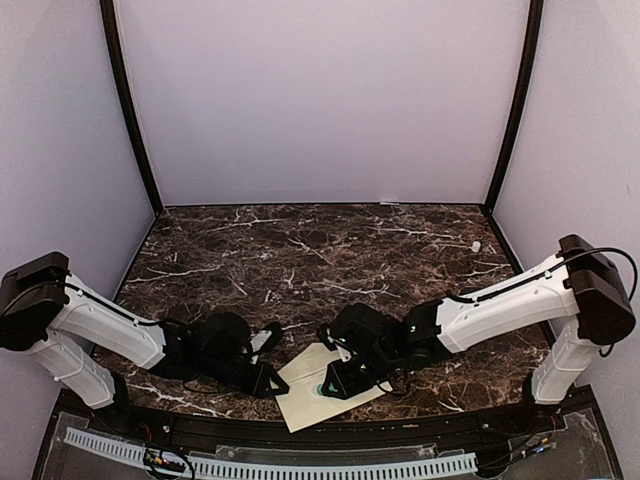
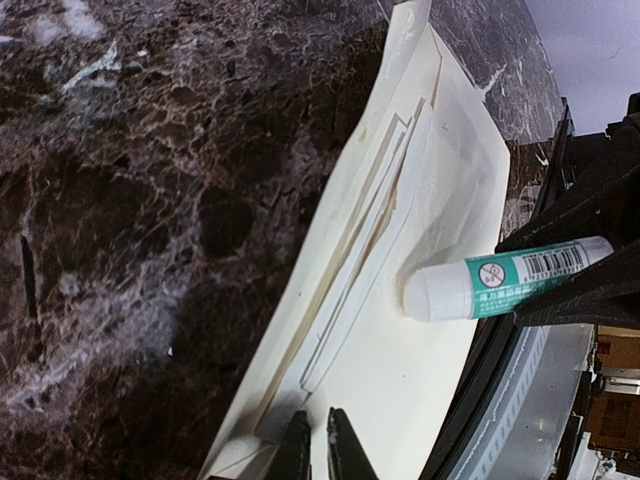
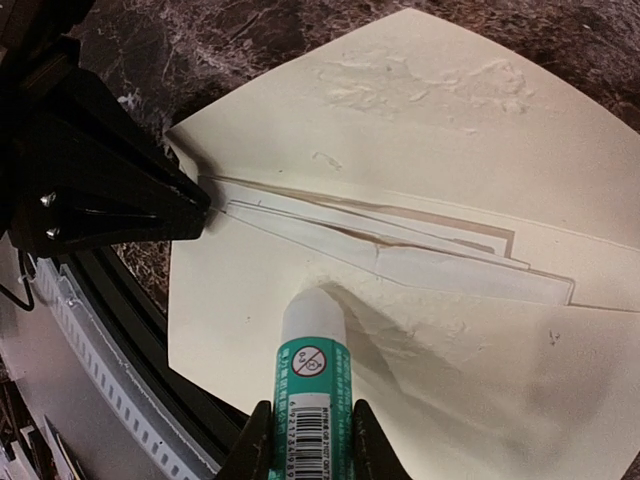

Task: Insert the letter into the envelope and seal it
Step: Paint the envelope at the center of the board.

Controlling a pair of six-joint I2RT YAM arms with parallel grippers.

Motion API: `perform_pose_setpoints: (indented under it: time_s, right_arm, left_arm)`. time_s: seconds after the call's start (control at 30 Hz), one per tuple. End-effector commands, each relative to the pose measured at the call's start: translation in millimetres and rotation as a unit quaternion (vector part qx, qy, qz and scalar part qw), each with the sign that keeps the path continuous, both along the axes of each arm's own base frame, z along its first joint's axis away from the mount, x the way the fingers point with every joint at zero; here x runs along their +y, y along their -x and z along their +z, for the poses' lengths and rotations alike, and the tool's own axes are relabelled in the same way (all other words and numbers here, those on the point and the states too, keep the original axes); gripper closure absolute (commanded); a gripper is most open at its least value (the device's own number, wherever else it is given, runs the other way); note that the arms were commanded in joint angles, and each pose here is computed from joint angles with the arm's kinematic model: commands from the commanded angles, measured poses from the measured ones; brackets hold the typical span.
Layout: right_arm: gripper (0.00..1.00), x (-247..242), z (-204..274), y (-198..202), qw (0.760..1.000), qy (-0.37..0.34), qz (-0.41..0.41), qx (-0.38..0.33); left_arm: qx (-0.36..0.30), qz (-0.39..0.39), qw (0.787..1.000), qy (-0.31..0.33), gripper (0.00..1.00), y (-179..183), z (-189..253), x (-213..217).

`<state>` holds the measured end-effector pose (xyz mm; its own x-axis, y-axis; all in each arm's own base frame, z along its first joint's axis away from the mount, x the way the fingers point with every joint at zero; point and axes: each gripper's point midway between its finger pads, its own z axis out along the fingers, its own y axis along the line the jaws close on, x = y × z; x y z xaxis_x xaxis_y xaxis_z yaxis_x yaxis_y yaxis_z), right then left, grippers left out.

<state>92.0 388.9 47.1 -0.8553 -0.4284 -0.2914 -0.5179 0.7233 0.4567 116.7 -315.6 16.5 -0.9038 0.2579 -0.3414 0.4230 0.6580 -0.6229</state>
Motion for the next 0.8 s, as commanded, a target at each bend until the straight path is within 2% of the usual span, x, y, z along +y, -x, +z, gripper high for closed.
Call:
perform_pose_setpoints:
  time_s: [0.0, 0.5, 0.63, 0.77]
  right_arm:
    - [1.0, 6, -9, 11, 1.0, 0.011, 0.023, 0.008]
    - [1.0, -67, -13, -31, 0.995, 0.059, -0.076, -0.013]
    - [1.0, -69, -13, -31, 0.996, 0.054, -0.067, -0.01]
    - [1.0, -50, -10, -22, 0.999, 0.033, -0.028, -0.004]
  left_arm:
    - [0.027, 0.004, 0.997, -0.076, 0.93, 14, -30, 31]
    - [0.026, 0.011, 0.996, -0.084, 0.93, 15, -33, 39]
    - [0.025, 0.01, 0.996, -0.081, 0.93, 14, -32, 37]
    - [0.025, 0.009, 0.996, -0.08, 0.93, 14, -31, 36]
